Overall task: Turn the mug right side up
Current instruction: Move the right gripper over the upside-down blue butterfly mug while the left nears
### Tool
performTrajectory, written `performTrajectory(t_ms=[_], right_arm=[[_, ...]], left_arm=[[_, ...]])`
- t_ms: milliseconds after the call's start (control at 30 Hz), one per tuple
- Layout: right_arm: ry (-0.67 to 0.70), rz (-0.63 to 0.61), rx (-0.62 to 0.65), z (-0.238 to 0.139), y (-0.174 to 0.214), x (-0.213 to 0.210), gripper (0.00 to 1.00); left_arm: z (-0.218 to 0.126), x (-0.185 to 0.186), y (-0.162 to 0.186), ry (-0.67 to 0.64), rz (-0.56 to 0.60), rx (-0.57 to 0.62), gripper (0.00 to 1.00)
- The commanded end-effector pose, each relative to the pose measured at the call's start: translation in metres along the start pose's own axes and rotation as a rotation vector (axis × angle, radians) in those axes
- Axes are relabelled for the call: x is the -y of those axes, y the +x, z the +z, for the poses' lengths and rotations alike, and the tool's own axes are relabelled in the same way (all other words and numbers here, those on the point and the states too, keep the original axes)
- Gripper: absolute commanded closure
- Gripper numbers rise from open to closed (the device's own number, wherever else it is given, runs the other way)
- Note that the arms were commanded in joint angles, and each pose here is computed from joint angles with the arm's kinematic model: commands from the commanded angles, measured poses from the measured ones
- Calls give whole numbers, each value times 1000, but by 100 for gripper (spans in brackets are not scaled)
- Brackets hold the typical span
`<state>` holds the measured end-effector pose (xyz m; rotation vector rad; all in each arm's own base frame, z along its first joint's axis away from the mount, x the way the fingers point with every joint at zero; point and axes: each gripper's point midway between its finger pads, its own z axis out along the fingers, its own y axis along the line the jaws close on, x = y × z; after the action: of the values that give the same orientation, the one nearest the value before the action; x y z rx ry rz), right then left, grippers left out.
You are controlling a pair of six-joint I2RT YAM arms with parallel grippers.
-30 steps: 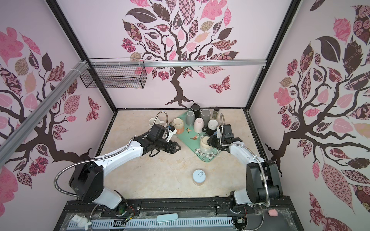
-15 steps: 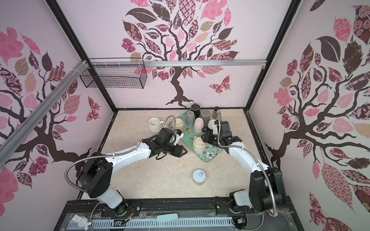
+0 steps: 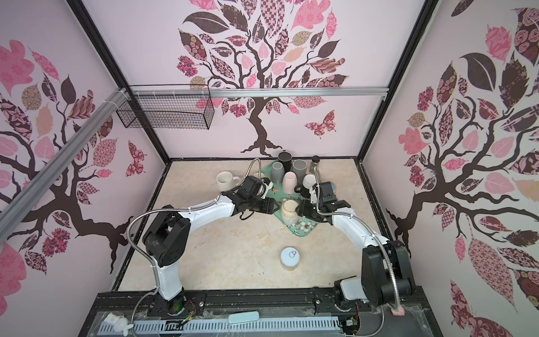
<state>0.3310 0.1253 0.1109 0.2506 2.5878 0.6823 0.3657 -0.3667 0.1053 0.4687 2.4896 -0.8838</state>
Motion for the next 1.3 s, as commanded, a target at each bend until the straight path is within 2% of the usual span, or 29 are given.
performTrajectory(t_ms=[0,167,300,533,733,867,933,967,1033,1100,1267], right_arm=[[-75,23,-36,3,5,-13,39],[-132,51,-79,19,8,-17,44],[-106,25,-86,24,1,-16,48],[-26,-1,-67,25,-16,-2,48],[-120,-29,-97,27,-7,-24,53],[-176,-92,-104,23,-4,-47,46],[-188,-106,-59,14,-13,-53,45],[-160,-112,-29,8,-19,-51,43],[9,-102,65,-4,-39,-28,41],[173,-72,152,-17,-58,-1,34],[372,-11,236,-30,-75,32,30]], left_arm=[[6,18,-23,69,-19,37,45],[17,20,-8,84,-46,4,49],[19,39,10,105,-27,-6,49],[16,75,31,142,42,-15,49],[-1,57,23,91,24,33,48],[-14,35,8,89,-29,65,48],[-19,31,3,76,-15,76,48],[-21,32,2,72,-3,77,48],[-23,34,1,71,15,67,48],[-24,37,1,79,18,66,47],[-31,41,1,92,22,71,47]])
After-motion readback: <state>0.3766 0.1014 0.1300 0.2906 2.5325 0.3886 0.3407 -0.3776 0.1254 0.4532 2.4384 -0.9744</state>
